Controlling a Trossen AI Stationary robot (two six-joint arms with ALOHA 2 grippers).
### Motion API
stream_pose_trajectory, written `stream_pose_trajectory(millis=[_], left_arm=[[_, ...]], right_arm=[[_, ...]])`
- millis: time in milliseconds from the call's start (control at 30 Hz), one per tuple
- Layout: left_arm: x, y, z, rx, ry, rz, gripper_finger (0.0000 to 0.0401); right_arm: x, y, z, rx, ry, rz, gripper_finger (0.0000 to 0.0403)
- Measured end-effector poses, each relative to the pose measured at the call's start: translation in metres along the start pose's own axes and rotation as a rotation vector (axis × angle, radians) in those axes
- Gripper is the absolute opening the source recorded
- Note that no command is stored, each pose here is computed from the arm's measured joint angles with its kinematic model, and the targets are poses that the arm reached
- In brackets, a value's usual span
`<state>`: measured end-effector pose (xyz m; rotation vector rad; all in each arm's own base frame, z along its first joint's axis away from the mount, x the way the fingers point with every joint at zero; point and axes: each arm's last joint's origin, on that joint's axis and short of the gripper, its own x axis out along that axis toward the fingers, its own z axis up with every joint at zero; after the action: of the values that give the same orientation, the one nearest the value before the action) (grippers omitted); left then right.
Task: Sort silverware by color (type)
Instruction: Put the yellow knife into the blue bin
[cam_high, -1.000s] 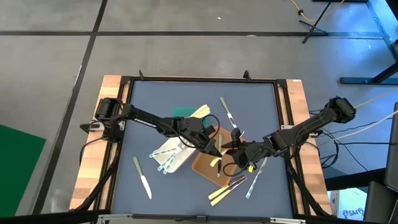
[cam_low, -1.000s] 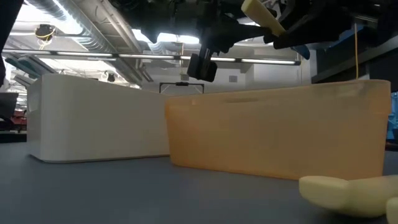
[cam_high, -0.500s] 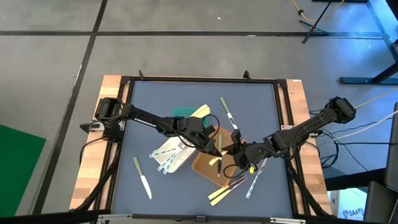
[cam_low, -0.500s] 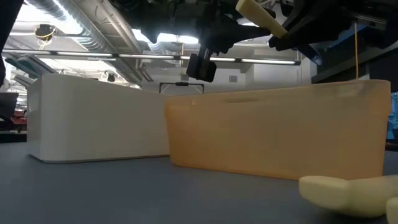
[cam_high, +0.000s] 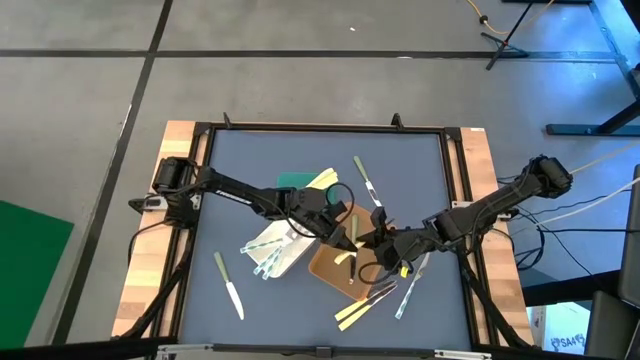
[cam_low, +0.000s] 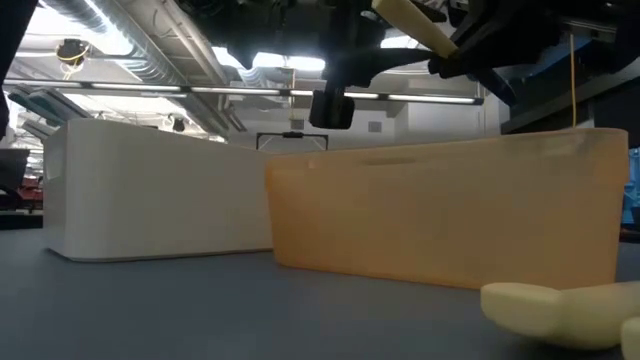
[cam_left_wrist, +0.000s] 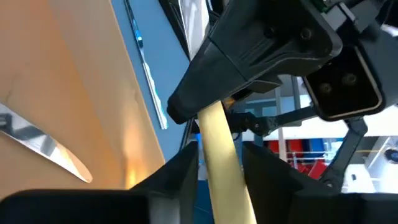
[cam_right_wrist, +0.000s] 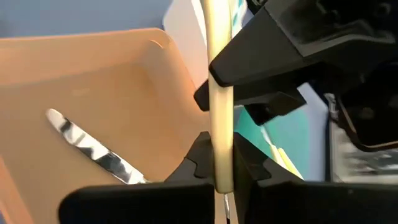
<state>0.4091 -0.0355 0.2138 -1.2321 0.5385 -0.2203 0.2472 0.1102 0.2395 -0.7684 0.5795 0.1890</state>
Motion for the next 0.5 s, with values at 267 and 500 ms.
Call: stream_pose_trajectory(millis=[267,500], left_arm=[[-0.009,0.004,0.016,0.149,-0.029,0.013,0.0139],[-0.044,-0.013,0.045,0.320,-0.062,-0.044,0.0137]], right_arm=[[-0.001,0.000,0.001,0.001,-0.019,0.030,0.0007],[-0.002,-0.001,0.002,0.071,-0.030,0.024,0.0007]])
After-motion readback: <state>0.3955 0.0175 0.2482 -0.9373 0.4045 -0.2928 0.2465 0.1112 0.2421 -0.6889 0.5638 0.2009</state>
